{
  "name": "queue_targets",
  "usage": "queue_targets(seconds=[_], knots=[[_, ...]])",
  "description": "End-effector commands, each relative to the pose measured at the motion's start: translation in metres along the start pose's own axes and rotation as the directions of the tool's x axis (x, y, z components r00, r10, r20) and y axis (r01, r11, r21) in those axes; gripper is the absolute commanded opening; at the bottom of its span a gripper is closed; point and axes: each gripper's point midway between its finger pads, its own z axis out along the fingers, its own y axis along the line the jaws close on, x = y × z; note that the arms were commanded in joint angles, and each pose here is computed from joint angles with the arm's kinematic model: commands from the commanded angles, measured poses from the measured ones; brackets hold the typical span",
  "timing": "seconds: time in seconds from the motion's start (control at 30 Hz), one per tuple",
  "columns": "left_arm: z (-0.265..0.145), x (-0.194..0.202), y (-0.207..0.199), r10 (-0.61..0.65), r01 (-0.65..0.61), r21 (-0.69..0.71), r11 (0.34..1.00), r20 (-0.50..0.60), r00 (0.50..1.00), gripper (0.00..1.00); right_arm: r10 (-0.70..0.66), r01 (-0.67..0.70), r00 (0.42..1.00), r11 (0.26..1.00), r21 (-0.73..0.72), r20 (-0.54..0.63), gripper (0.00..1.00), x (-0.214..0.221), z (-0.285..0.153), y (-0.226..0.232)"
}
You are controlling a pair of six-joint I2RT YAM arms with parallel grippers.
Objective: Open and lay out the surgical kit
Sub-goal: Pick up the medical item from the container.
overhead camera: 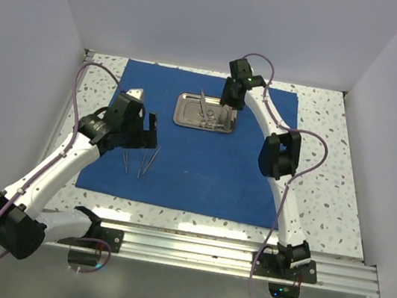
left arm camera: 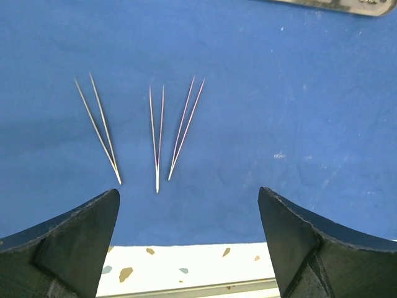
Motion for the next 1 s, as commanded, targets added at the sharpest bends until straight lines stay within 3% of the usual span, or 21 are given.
queue_targets(seconds=[0.0,0.33,0.47,0.63,0.73,0.97], knots=[[-0.007,0.017,0.013,-0.040,0.038,-0.043,0.998,-0.043,0.998,0.96,-0.010,0.007,0.997,0.999,0.034,0.074,0.47,-0.013,0.014,-0.005],[-0.008,0.021,0.023,-0.012,0.008,-0.087,0.996,-0.054,0.998,0.96,0.024,-0.029,0.999,0.994,0.108,0.046,0.39,0.001,0.050,-0.035],[-0.009,0.014,0.025,0.018,-0.023,-0.105,0.994,-0.051,0.999,0.96,0.017,-0.016,1.000,0.990,0.144,-0.002,0.25,0.021,0.064,-0.043],[-0.007,0.016,0.027,0.037,-0.044,-0.115,0.992,-0.066,0.997,0.96,0.012,0.004,0.997,0.978,0.210,-0.075,0.16,0.048,0.074,-0.060],[-0.005,0.019,0.028,0.047,-0.057,-0.117,0.992,-0.081,0.996,0.96,0.016,0.006,0.996,0.974,0.226,-0.093,0.00,0.056,0.078,-0.064],[0.000,0.015,0.025,0.064,-0.074,-0.113,0.991,-0.088,0.994,0.96,0.030,-0.024,0.999,0.990,0.136,-0.040,0.00,0.031,0.061,-0.042]])
